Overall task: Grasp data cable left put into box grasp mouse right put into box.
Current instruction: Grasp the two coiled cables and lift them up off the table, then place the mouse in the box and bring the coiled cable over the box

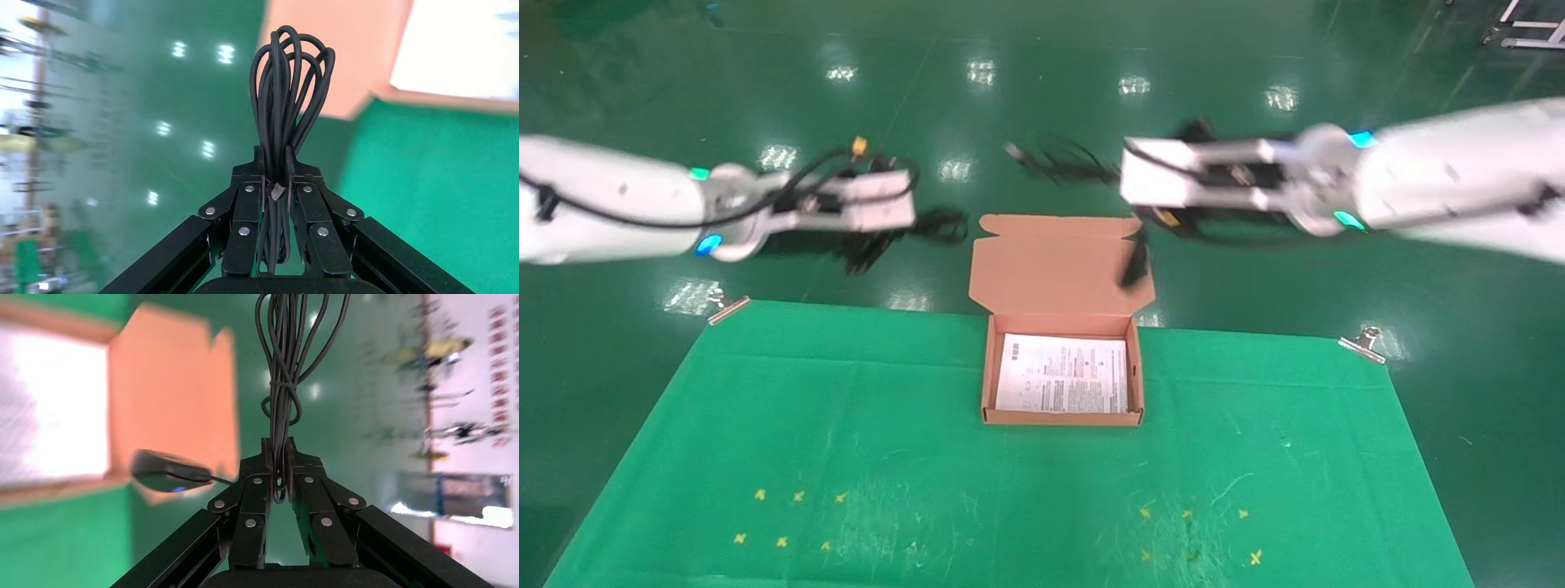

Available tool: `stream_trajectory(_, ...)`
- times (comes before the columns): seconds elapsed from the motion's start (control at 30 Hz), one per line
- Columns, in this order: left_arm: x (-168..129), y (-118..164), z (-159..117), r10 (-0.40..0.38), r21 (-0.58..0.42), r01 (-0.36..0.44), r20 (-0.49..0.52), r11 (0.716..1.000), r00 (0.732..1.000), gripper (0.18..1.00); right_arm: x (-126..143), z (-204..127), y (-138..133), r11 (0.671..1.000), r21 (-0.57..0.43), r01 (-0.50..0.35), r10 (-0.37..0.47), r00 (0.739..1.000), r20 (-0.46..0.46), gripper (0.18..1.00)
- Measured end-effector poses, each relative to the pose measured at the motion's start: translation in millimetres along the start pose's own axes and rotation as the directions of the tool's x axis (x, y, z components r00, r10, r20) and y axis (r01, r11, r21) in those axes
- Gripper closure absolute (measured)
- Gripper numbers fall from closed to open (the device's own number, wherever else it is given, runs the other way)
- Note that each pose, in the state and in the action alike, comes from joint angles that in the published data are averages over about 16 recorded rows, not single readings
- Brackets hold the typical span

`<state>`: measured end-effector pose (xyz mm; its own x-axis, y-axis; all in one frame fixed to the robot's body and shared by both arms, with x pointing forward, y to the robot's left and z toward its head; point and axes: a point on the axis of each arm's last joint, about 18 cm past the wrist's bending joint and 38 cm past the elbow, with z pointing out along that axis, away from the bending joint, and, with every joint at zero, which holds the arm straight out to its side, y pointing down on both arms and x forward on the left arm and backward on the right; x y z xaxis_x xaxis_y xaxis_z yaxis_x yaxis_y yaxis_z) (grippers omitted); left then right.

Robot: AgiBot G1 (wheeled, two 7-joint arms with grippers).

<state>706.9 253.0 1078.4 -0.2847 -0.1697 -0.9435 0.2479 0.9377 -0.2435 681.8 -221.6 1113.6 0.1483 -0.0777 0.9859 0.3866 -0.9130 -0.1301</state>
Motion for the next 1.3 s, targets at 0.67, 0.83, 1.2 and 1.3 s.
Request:
stream_trajectory(0.67, -24, -11, 0, 0.022, -0.013, -0.021, 0.068, 1.0, 0.997, 0.949, 37, 37, -53, 0.995, 0.1, 0.019, -0.015, 0.999, -0.039, 0.968)
stream_trajectory(0.83, -15, 4, -2, 0.023, -0.052, -0.02, 0.049, 0.998, 0.999, 0.949, 15, 46, -47, 0.996, 0.093, -0.006, 0.005, 1.0, 0.004, 0.968)
stream_trajectory(1.2, -4, 31, -13, 0.008, -0.139, -0.005, 0.018, 0.99, 1.0, 0.95, -30, 75, -43, 0.995, 0.082, -0.051, 0.043, 0.994, 0.099, 0.968)
stream_trajectory(1.3, -2, 34, -16, 0.003, -0.154, -0.001, 0.014, 0.988, 1.0, 0.95, -44, 82, -44, 0.994, 0.087, -0.066, 0.054, 0.991, 0.125, 0.968)
